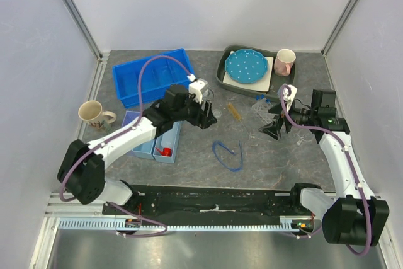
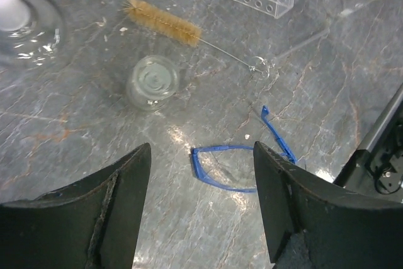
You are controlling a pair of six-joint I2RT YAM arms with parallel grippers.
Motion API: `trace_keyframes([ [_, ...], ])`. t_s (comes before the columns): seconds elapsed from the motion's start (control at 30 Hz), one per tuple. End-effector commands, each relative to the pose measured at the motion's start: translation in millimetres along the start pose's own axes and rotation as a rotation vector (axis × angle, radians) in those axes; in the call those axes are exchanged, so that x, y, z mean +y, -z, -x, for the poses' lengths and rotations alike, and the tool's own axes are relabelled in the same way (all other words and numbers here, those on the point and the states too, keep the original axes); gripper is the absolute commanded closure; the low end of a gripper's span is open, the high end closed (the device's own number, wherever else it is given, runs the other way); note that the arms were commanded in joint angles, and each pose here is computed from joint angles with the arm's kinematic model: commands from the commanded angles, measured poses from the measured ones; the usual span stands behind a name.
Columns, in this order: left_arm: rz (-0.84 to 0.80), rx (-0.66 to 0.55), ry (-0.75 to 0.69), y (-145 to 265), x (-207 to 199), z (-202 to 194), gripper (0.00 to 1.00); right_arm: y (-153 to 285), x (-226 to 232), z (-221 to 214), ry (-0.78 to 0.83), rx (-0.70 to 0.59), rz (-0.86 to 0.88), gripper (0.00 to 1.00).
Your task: Organize the chemistry lab equipment
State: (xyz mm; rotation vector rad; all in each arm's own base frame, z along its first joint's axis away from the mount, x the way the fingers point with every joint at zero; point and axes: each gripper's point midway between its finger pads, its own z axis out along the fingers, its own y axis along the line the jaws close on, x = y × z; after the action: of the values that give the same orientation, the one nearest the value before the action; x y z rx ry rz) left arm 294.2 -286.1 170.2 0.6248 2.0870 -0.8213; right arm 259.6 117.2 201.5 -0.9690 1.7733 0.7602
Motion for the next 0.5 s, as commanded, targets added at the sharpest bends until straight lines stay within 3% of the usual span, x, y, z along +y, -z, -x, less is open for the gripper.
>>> trace_keyframes([
  [0.0, 0.057, -0.095, -0.123, -22.3, -2.5, 34.9, 0.27, -0.6, 5.1, 6.5, 0.109, -0.050, 0.039, 0.02],
  [0.23, 0.200, 0.020, -0.152, -57.1, 17.0, 21.9, 0.24, -2.3, 3.8, 4.4, 0.092, -0.044, 0.043, 0.02],
  [0.27, 0.216, 0.050, -0.153, -63.8, 20.9, 14.7, 0.17, -2.3, 3.5, 4.1, 0.091, -0.044, 0.043, 0.02],
  [0.47, 0.250, 0.137, -0.178, -80.4, 23.4, 9.7, 0.15, -2.1, 3.3, 4.1, 0.090, -0.043, 0.041, 0.02],
])
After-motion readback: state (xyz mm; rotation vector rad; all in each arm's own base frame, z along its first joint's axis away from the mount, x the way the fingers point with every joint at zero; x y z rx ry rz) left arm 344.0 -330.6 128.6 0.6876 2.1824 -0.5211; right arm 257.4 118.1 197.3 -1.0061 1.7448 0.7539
